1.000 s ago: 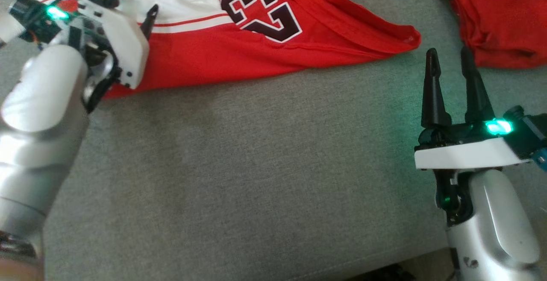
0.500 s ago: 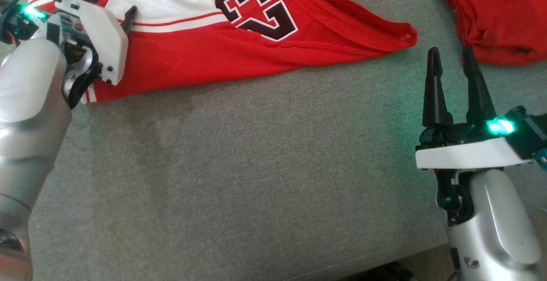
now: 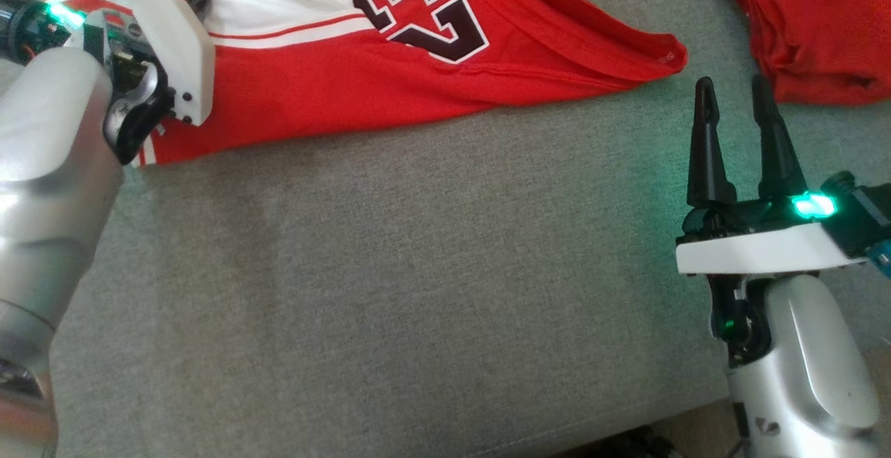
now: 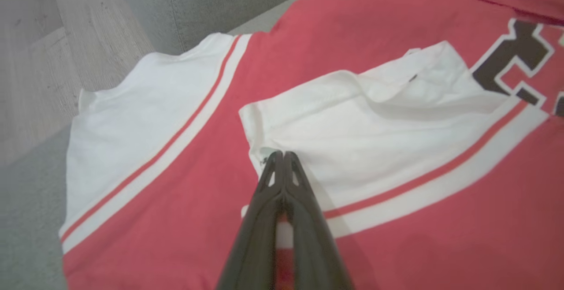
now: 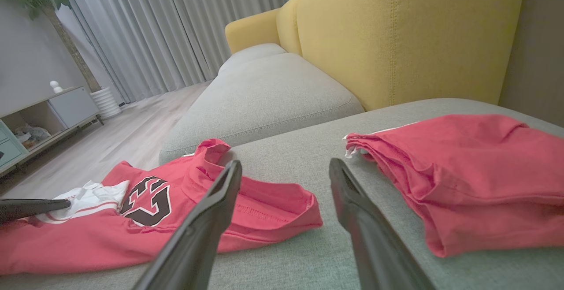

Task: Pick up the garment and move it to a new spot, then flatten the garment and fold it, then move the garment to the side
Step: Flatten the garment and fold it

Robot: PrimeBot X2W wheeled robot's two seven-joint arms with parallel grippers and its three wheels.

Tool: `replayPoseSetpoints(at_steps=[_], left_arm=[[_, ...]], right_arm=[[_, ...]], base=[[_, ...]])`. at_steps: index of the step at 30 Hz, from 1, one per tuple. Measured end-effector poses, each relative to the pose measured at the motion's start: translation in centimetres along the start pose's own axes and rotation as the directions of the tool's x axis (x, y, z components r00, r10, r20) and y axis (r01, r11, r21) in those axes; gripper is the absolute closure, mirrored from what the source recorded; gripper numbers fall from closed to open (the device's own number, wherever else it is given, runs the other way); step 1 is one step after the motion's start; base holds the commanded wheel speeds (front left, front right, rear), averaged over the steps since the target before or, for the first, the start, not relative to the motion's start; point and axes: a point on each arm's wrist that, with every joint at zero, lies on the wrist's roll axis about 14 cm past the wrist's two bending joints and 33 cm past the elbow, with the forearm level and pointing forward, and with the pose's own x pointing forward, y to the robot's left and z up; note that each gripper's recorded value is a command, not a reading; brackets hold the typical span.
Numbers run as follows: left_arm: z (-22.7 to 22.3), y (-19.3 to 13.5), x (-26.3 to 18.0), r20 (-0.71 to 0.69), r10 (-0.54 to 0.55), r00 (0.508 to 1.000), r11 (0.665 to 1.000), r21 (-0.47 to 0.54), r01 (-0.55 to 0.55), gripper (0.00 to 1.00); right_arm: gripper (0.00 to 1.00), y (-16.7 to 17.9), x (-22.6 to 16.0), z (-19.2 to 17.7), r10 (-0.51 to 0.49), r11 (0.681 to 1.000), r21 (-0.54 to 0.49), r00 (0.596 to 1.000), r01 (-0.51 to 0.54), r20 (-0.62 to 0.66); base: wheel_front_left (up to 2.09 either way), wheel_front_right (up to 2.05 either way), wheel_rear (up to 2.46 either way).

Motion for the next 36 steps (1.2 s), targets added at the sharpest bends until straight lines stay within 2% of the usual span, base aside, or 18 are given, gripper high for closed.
replayPoseSetpoints(at_steps=[5, 9, 13, 18, 23, 27, 30, 34, 36], left_arm=[[2.0, 0.2, -1.2, 0.114, 0.014, 0.993, 1.0, 0.011, -0.015, 1.0], [5.0, 0.0, -3.5, 0.263, 0.024, 0.964, 0.998, 0.045, -0.037, 1.0], [8.5, -2.1, -6.8, 0.41, -0.023, 0.912, 0.99, 0.139, -0.037, 1.0], [9.1, -5.4, -10.7, 0.464, -0.125, 0.877, 0.948, 0.317, -0.032, 1.0], [7.8, -6.8, -13.7, 0.498, -0.192, 0.845, 0.916, 0.401, -0.028, 1.0], [4.9, -8.4, -16.0, 0.477, -0.258, 0.84, 0.868, 0.497, -0.016, 1.0], [2.2, -8.9, -17.4, 0.449, -0.274, 0.851, 0.847, 0.532, -0.008, 1.0], [-2.1, -9.5, -18.4, 0.39, -0.264, 0.882, 0.852, 0.523, 0.023, 1.0], [-6.1, -11.5, -18.4, 0.319, -0.283, 0.904, 0.842, 0.534, 0.075, 1.0]], right_arm=[[0.0, 0.2, 0.0, 0.4, 0.004, 1.0, 0.005, 1.0, -0.004, 0.01], [0.0, 0.6, -0.3, 1.6, 0.01, 1.0, 0.023, 0.999, -0.011, 0.038], [0.0, 0.7, -1.1, 3.0, 0.007, 0.999, 0.052, 0.997, -0.01, 0.073], [0.0, 1.5, -2.1, 2.8, 0.025, 0.997, 0.066, 0.998, -0.029, 0.063], [0.0, 2.5, -2.0, 2.8, 0.048, 0.996, 0.07, 0.997, -0.053, 0.064], [0.0, 3.8, -1.7, 3.0, 0.082, 0.994, 0.073, 0.994, -0.087, 0.07], [0.0, 4.8, -1.9, 2.2, 0.108, 0.991, 0.075, 0.993, -0.111, 0.047], [0.0, 6.2, -1.7, 1.7, 0.145, 0.986, 0.077, 0.989, -0.147, 0.034], [0.0, 7.0, -1.6, 1.6, 0.165, 0.983, 0.079, 0.986, -0.167, 0.032]], base=[[0.0, 0.0, 0.0], [0.0, 0.0, 0.0], [0.0, 0.0, 0.0], [0.0, 0.0, 0.0], [0.0, 0.0, 0.0], [0.0, 0.0, 0.0], [0.0, 0.0, 0.0], [0.0, 0.0, 0.0], [0.0, 0.0, 0.0]])
